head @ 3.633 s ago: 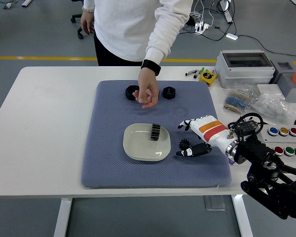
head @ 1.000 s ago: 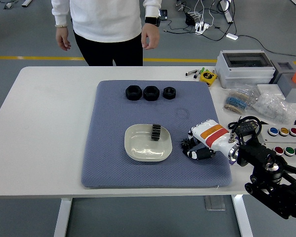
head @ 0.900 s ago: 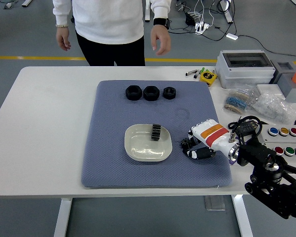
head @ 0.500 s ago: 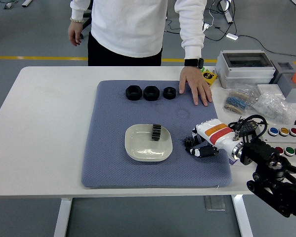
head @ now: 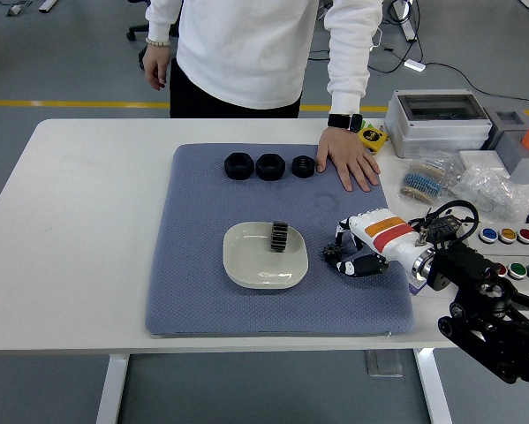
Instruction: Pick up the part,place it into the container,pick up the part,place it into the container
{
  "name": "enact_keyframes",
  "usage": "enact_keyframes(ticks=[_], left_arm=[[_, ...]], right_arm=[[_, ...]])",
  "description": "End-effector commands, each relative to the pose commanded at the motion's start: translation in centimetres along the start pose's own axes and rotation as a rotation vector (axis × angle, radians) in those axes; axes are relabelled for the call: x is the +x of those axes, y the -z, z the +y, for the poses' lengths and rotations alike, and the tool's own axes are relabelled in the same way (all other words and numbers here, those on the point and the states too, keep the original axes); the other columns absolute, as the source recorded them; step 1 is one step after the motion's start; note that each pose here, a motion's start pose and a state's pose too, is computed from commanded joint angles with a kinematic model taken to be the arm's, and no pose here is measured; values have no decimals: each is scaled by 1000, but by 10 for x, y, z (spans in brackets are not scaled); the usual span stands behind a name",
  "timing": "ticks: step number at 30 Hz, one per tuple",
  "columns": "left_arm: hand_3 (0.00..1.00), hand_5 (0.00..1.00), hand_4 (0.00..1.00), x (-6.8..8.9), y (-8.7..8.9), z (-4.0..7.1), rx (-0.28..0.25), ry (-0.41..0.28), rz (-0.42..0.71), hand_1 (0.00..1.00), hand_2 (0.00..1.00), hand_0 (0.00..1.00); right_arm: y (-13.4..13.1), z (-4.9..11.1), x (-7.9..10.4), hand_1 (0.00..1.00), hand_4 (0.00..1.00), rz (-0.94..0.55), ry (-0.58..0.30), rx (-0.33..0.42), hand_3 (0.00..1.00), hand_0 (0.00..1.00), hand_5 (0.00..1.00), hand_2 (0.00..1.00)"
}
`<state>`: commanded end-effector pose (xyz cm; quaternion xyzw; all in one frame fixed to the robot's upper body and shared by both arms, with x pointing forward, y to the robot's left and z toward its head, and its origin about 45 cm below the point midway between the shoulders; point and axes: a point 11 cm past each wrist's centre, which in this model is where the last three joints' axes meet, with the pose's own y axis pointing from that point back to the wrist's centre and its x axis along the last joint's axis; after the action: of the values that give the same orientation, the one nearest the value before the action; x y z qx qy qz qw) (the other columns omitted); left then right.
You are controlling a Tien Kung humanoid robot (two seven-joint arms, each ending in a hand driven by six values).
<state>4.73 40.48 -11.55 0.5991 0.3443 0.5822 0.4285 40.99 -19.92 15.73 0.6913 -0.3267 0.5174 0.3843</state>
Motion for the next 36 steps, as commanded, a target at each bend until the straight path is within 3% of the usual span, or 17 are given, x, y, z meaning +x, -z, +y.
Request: enact_keyframes(ticks=[13, 14, 25, 26, 31, 32, 36], left_arm=[[587, 618, 648, -1, 0, 0, 0, 2, 1, 719, 696, 766], [587, 616, 647, -1, 0, 0, 0, 2, 1, 719, 695, 765], [586, 616, 647, -1, 0, 0, 1, 3, 1, 719, 694, 766], [586, 616, 647, -1, 0, 0, 1, 3, 1, 719, 692, 765], [586, 616, 647, -2, 0, 0, 0, 4, 2, 719, 692, 765], [587, 616, 647, -2, 0, 0, 0, 4, 2, 719, 693, 766], [587, 616, 647, -2, -1, 0, -1, 4, 3, 719, 693, 766]], right_arm=[[9, -1, -14, 167, 800, -3, 65, 19, 504, 60, 522, 346], [10, -1, -14, 235, 820, -5, 67, 21, 504, 111, 519, 384], [13, -3, -9, 236, 828, -17, 36, 32, 494, 107, 528, 379], [13, -3, -10, 198, 809, -19, 33, 33, 480, 85, 560, 334], [13, -3, -12, 198, 809, -20, 29, 32, 480, 85, 560, 334], [12, -3, -13, 130, 791, -19, 29, 32, 438, 52, 564, 249], [12, -3, -14, 130, 791, -18, 29, 34, 438, 52, 564, 249]])
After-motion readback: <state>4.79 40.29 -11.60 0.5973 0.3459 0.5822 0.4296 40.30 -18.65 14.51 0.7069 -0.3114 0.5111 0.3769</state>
